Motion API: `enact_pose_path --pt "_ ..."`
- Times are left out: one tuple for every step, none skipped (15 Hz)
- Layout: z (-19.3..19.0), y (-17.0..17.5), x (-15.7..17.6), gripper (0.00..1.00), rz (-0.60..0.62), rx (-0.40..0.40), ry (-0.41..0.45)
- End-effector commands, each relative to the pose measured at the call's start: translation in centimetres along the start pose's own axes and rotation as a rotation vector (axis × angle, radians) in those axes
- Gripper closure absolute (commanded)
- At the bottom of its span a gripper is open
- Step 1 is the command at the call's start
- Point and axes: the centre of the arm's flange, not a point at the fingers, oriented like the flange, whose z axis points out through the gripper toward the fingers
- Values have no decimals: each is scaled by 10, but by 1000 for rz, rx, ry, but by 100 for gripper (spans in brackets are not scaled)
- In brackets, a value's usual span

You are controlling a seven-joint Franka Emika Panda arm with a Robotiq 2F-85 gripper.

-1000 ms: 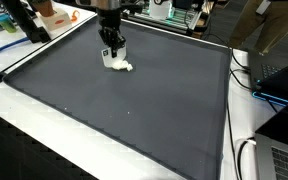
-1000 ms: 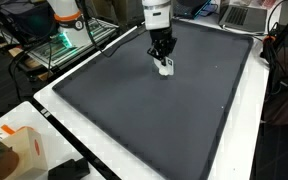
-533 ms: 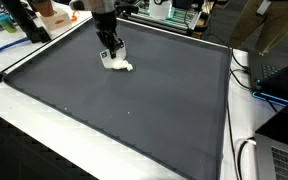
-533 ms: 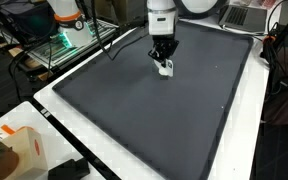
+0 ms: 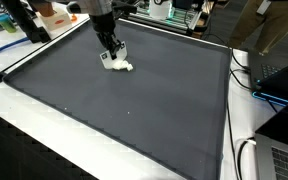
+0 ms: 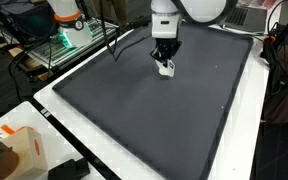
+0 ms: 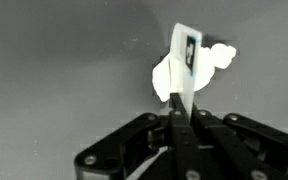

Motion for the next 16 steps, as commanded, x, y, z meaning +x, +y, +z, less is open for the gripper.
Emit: enact_pose_path --pt "20 -8 16 99 66 10 -44" --pt "19 -8 20 99 85 10 -57" --pt "17 -9 27 99 110 16 -78" --pt "16 -9 33 99 139 23 -96" --pt "13 -8 36 99 165 18 -97" --pt "7 -6 39 99 186 27 -100" --pt "1 -5 38 99 195 37 -96" --pt "-7 -4 34 99 199 43 -88" --pt "-15 -3 28 99 193 55 -86" --pt "-19 -3 23 99 185 61 -81" --pt "-24 -3 15 99 169 57 -74" --pt "-29 -4 7 99 159 51 -65" --pt "-35 -6 -1 99 140 41 -61" --pt "-42 -8 -10 99 118 29 -54" --pt "-50 -11 -21 99 92 13 -38" --pt "-56 -14 -28 99 69 -4 -26"
